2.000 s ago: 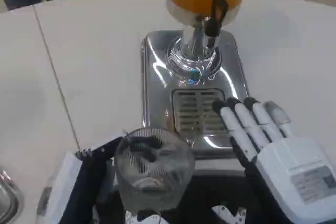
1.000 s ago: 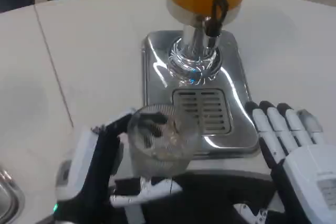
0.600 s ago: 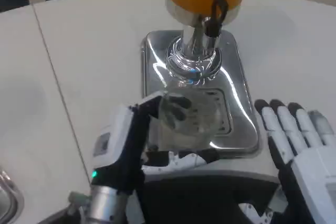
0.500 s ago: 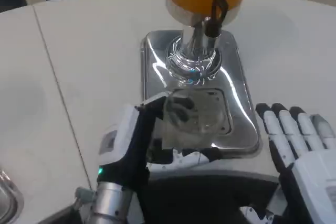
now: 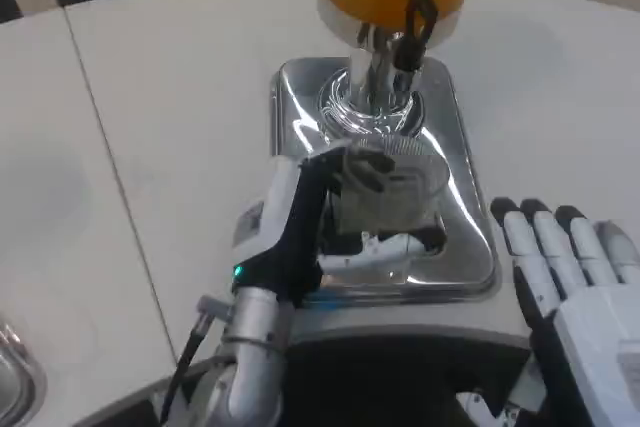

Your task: Grasp the cup under the faucet to collect the drink, then remove the cup.

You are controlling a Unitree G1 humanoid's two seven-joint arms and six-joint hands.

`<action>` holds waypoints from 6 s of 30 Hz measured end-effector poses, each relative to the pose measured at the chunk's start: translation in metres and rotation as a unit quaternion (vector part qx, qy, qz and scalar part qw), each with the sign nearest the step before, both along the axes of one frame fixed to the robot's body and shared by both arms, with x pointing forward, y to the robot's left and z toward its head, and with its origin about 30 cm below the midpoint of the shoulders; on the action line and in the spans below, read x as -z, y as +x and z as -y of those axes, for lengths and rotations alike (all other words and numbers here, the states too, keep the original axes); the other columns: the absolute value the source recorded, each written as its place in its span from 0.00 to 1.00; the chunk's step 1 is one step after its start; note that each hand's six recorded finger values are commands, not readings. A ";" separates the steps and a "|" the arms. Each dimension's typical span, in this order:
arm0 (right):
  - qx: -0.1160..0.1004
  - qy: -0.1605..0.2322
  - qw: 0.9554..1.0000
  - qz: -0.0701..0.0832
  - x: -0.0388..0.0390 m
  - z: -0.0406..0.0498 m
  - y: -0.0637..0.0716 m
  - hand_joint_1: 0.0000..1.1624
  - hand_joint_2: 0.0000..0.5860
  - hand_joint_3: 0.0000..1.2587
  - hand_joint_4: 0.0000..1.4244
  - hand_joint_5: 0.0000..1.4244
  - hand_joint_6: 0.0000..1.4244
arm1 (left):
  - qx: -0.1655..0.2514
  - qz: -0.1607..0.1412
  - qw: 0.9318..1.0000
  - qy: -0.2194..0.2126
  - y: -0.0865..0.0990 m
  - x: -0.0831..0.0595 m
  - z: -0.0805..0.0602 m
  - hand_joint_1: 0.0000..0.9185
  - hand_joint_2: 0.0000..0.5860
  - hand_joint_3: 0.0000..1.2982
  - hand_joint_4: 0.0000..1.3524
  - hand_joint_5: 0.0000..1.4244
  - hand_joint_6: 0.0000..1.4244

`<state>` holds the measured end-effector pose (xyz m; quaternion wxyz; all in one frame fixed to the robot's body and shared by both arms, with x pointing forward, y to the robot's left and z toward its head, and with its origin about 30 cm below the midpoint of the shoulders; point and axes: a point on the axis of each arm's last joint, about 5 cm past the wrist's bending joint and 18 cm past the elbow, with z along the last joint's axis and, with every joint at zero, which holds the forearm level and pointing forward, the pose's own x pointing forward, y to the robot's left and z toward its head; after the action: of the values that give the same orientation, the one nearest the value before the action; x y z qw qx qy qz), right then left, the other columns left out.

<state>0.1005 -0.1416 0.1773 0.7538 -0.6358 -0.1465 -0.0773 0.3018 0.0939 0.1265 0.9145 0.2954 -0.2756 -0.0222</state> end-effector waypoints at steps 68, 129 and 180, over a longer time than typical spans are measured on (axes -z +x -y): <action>-0.098 0.289 0.949 0.075 -0.0444 -0.0102 0.062 0.47 0.65 0.00 0.00 0.00 0.01 | -0.100 0.013 0.992 0.080 -0.100 -0.002 -0.131 0.00 0.18 0.00 0.00 0.05 0.03; -0.294 0.423 0.856 0.044 -0.0652 -0.0462 0.127 0.40 0.74 0.00 0.00 0.00 0.02 | -0.120 -0.042 0.987 0.102 -0.158 0.012 -0.121 0.00 0.23 0.00 0.00 0.01 0.01; -0.223 0.081 0.972 0.002 -0.1180 -0.0629 0.113 0.14 0.81 0.05 0.00 0.02 0.09 | -0.068 -0.044 0.994 0.068 -0.122 0.007 -0.105 0.19 0.09 0.00 0.00 0.00 0.00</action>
<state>0.2137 -0.0787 0.2953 0.8006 -0.5242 -0.2790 0.0800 0.1800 0.1991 0.1199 0.9027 0.3740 -0.2125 0.0082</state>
